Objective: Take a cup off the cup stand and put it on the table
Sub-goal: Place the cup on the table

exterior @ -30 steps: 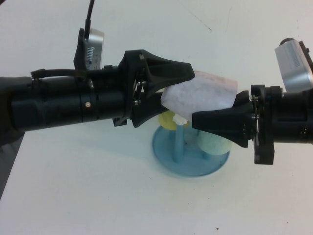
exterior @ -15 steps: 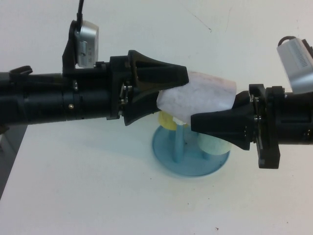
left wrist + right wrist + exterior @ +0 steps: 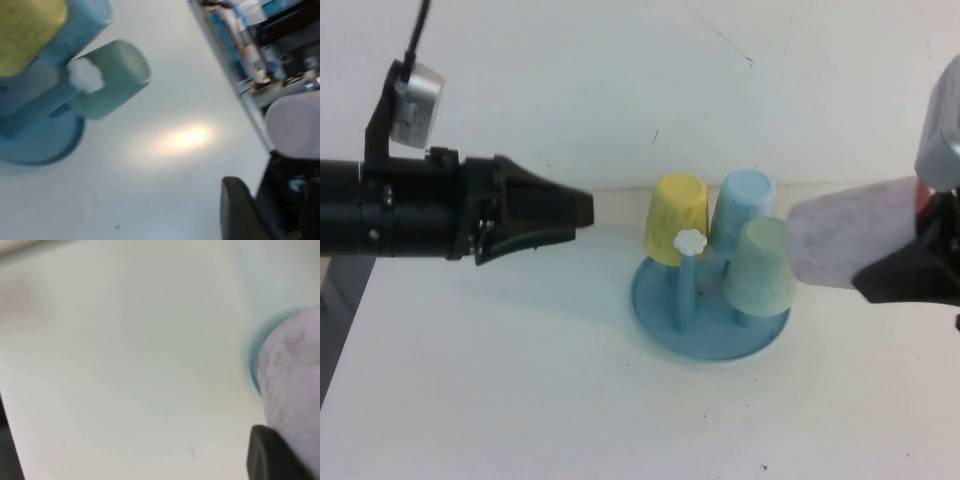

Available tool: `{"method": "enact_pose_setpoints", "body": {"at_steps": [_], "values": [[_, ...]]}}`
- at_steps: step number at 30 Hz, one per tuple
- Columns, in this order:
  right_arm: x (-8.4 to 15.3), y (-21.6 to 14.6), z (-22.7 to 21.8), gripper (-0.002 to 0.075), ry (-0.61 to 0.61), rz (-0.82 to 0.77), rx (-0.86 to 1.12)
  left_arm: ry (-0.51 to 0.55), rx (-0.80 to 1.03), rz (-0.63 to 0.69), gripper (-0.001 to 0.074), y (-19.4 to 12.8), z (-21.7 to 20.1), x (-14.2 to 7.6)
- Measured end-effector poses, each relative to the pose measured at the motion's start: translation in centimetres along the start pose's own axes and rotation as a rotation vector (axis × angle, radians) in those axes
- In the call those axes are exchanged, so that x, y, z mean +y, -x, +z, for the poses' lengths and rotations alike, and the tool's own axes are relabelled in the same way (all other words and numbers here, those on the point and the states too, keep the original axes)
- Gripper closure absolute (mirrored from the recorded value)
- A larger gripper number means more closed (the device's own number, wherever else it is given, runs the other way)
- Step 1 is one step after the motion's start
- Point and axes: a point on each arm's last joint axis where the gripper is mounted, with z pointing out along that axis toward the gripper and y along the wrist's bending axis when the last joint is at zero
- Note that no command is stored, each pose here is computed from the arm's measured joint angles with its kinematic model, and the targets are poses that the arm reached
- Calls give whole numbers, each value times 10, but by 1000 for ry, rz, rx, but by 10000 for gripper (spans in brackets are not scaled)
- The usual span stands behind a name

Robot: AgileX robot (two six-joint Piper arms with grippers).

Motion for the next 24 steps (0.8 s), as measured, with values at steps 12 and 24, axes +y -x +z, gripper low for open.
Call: {"method": "enact_pose_setpoints", "body": {"at_steps": [12, 24], "values": [[-51, -38, 26, 685, -180, 287, 562, 479, -105, 374, 731, -14, -43, -25], [-125, -63, 105, 690, -240, 335, 844, 613, -152, 463, 736, -87, -73, -41]]}}
